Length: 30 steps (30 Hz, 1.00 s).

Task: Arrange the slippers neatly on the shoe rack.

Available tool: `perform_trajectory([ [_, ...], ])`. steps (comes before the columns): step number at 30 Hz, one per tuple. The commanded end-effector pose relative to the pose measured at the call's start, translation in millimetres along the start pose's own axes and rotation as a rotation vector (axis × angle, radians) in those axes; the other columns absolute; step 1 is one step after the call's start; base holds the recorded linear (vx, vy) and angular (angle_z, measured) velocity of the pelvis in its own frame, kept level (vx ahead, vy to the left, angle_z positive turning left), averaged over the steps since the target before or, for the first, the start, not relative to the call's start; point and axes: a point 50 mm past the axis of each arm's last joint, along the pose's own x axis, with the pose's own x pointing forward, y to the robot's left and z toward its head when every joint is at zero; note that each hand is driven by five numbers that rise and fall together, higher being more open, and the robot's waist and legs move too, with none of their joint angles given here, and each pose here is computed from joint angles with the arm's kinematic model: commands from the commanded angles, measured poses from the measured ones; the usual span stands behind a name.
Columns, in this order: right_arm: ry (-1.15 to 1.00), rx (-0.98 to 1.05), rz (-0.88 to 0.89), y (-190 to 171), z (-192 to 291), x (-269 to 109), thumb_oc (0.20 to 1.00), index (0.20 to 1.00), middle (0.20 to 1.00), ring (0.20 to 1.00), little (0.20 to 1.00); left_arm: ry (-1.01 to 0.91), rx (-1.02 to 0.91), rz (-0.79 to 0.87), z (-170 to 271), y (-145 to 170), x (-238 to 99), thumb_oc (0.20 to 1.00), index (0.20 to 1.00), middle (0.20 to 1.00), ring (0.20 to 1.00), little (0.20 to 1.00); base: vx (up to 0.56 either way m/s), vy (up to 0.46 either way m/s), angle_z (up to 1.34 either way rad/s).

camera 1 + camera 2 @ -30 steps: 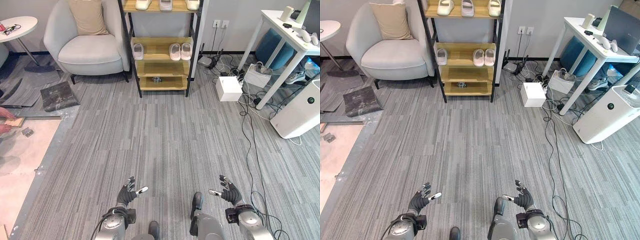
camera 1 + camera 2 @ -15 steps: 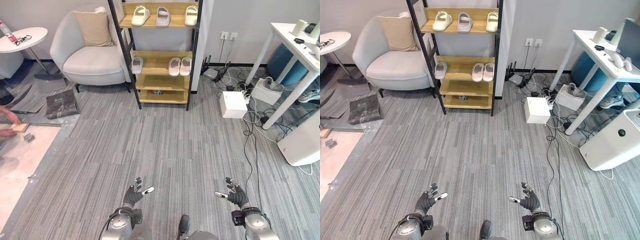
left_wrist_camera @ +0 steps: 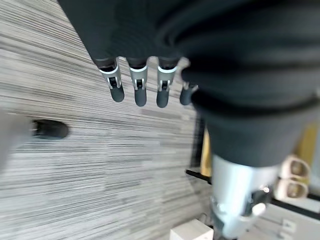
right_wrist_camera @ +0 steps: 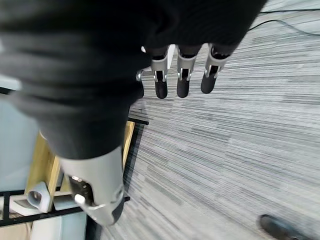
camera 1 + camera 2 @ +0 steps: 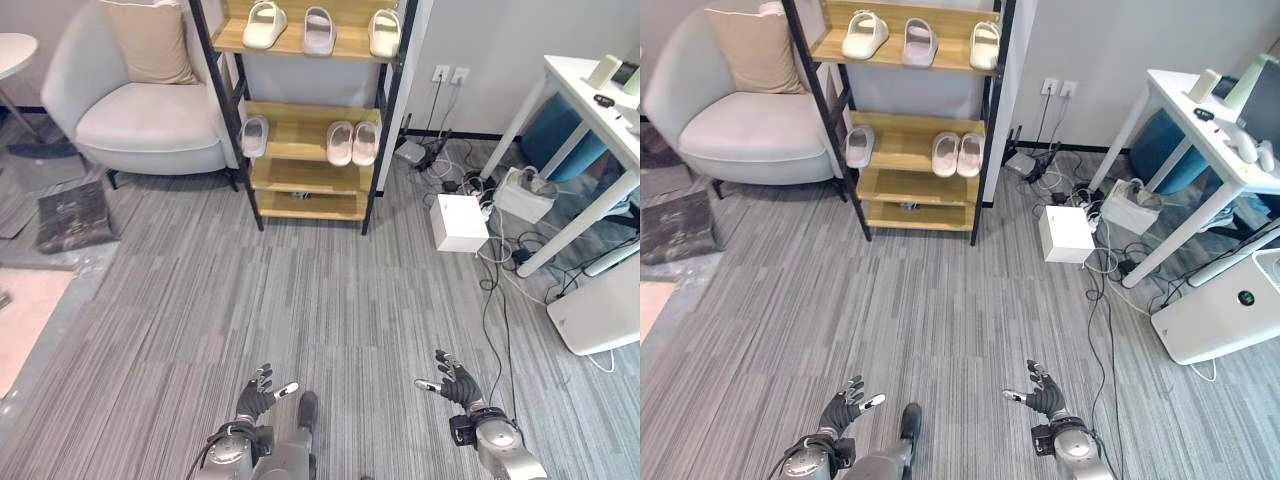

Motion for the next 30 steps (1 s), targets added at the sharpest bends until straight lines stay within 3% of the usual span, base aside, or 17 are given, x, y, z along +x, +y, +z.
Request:
perform_trajectory([
  [1,-0.102,-0.023,0.009,-4.3,22.5,4.9,1.0,1.0,1.0,1.0,1.0,-0.105,0.042,-0.016,22.2,2.7,3.6,1.0,1.0,1.0,1.0,1.0,0.21,0.187,-0.06],
  [9,-0.064,0.023,-0.032,-10.7,11.1,-0.5,1.0,1.0,1.0,1.0,1.0,-0.136,0.057,-0.061,31.7,-7.3,6.2,1.0,1.0,1.0,1.0,1.0,0.27,0.09,0.23],
  [30,-0.027,0.084,-0.093,-31.5,-1.4,-8.0,1.0,1.0,1.0,1.0,1.0,-0.141,0.025,-0.063,37.2,-14.4,13.1,1.0,1.0,1.0,1.0,1.0,0.37,-0.087,0.26],
])
